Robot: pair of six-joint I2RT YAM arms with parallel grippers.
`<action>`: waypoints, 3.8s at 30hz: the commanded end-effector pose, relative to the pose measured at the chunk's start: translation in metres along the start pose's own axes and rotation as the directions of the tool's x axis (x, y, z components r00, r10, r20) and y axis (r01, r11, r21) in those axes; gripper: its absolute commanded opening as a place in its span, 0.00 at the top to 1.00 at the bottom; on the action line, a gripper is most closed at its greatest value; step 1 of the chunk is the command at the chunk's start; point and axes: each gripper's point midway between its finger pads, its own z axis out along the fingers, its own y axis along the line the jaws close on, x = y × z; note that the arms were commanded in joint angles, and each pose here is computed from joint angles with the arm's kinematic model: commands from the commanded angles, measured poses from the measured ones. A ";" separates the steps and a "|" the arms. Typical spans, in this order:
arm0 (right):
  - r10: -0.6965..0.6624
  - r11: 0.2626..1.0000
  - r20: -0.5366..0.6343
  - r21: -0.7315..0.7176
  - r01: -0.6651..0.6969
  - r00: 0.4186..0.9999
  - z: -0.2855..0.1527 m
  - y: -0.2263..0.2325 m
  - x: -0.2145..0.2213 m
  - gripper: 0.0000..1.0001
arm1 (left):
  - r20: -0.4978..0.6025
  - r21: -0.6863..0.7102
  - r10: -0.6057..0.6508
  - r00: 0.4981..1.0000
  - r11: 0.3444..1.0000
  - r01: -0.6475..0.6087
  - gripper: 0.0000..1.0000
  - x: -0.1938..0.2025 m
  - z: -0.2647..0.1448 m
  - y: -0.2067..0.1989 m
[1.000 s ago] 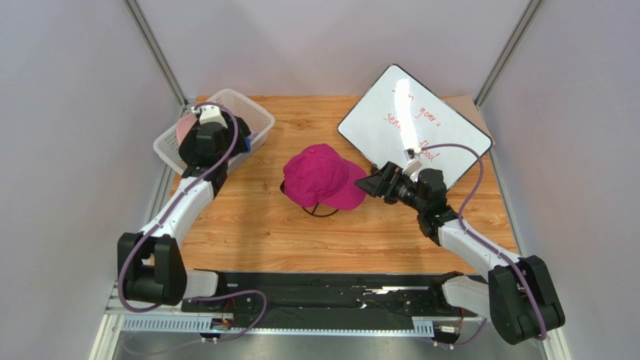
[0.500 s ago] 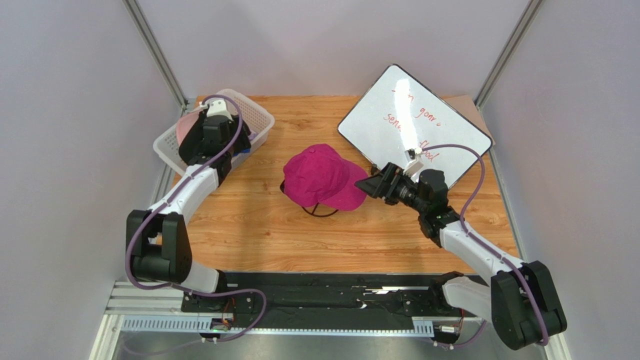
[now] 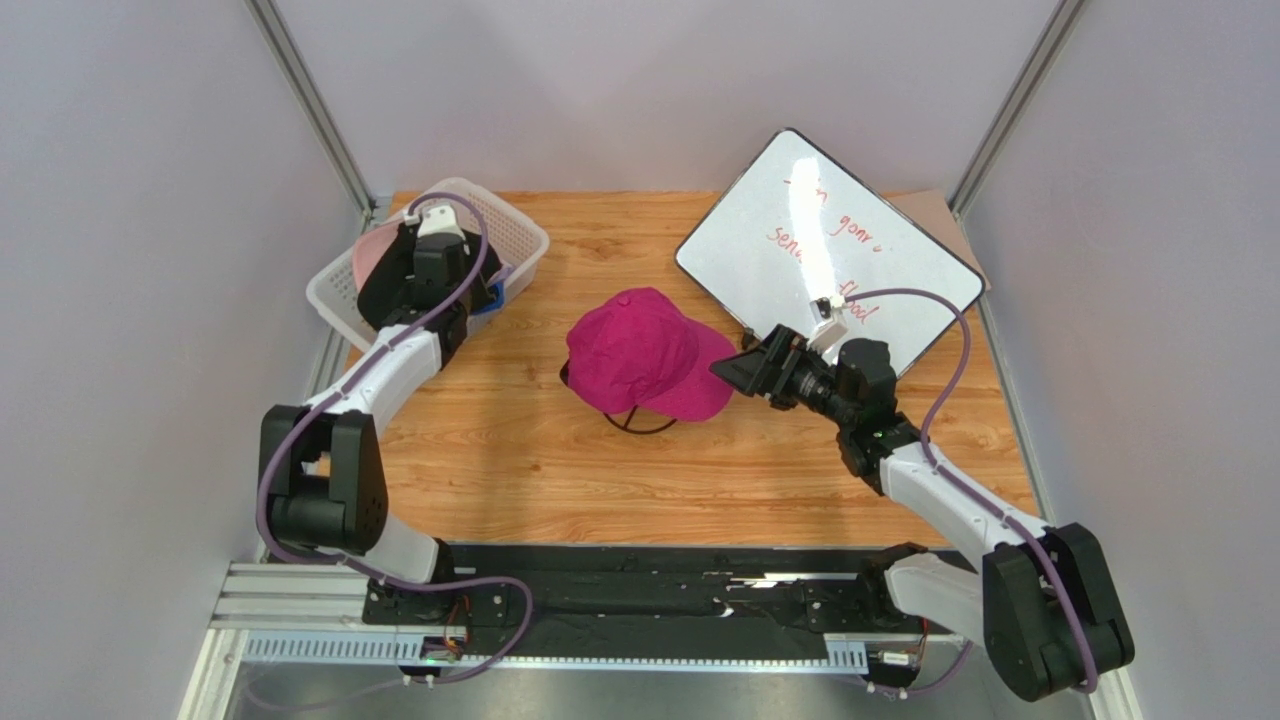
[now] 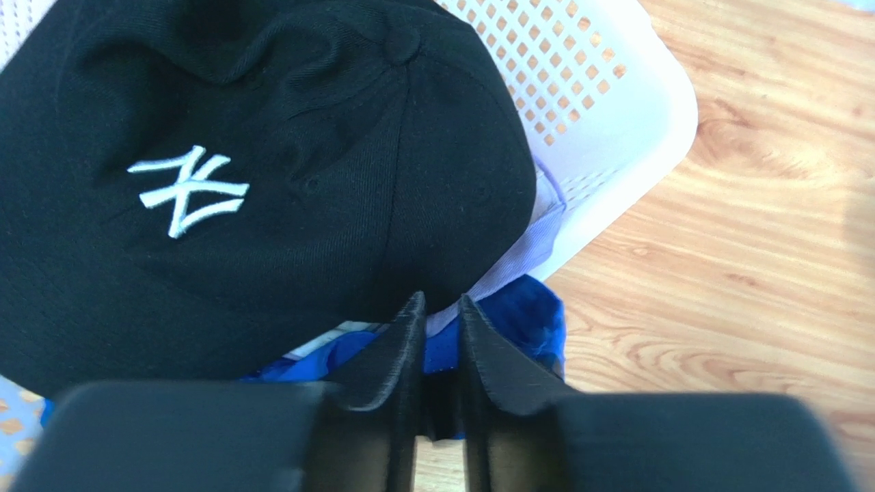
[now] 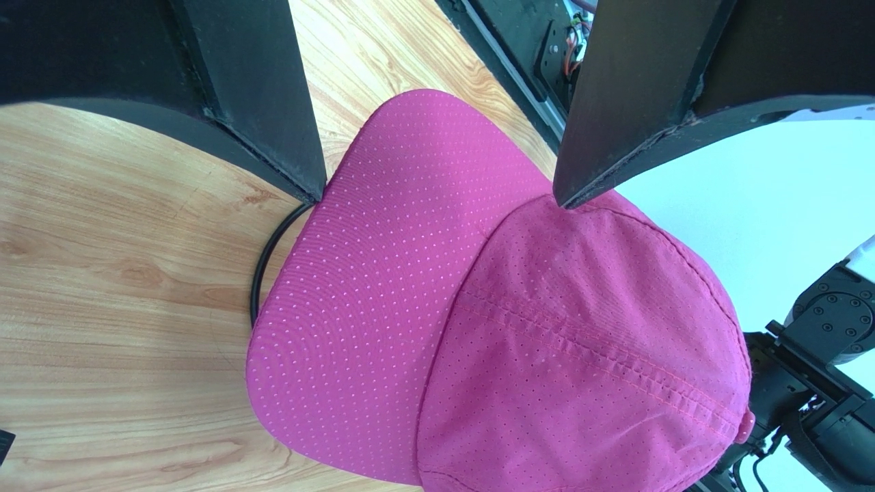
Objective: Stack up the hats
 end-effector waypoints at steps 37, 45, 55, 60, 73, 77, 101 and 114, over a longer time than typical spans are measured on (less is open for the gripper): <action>-0.056 0.997 0.035 -0.045 0.057 0.998 -0.006 0.018 -0.012 0.12 | 0.196 -0.181 -0.117 0.974 0.972 0.153 0.29 -0.064 -0.004 0.069; -0.054 0.997 0.023 -0.050 0.055 0.998 -0.006 0.019 -0.009 0.12 | 0.247 -0.255 -0.100 0.964 0.953 0.165 0.28 -0.076 0.033 0.087; -0.048 0.998 0.005 -0.047 0.049 0.999 -0.001 0.015 -0.008 0.12 | 0.252 -0.217 -0.085 0.964 0.966 0.141 0.28 -0.093 0.071 0.086; -0.044 0.998 -0.003 -0.045 0.043 0.999 0.001 0.014 -0.007 0.12 | 0.211 -0.238 -0.077 0.974 0.963 0.128 0.28 -0.096 0.087 0.090; -0.041 0.998 -0.003 -0.043 0.041 0.999 -0.001 0.014 -0.006 0.12 | 0.161 -0.294 -0.086 0.983 0.947 0.131 0.31 -0.082 0.099 0.105; -0.044 0.998 0.005 -0.039 0.044 0.999 -0.001 0.014 -0.009 0.12 | 0.146 -0.311 -0.083 0.986 0.942 0.126 0.37 -0.078 0.101 0.110; -0.053 0.998 0.010 -0.046 0.053 0.999 -0.003 0.017 -0.010 0.12 | 0.405 -0.104 -0.136 0.904 0.975 0.194 1.00 -0.184 -0.023 0.076; -0.057 0.997 0.011 -0.053 0.058 0.998 -0.004 0.020 -0.011 0.12 | 0.440 0.019 -0.139 0.887 0.989 0.145 1.00 -0.204 -0.074 0.041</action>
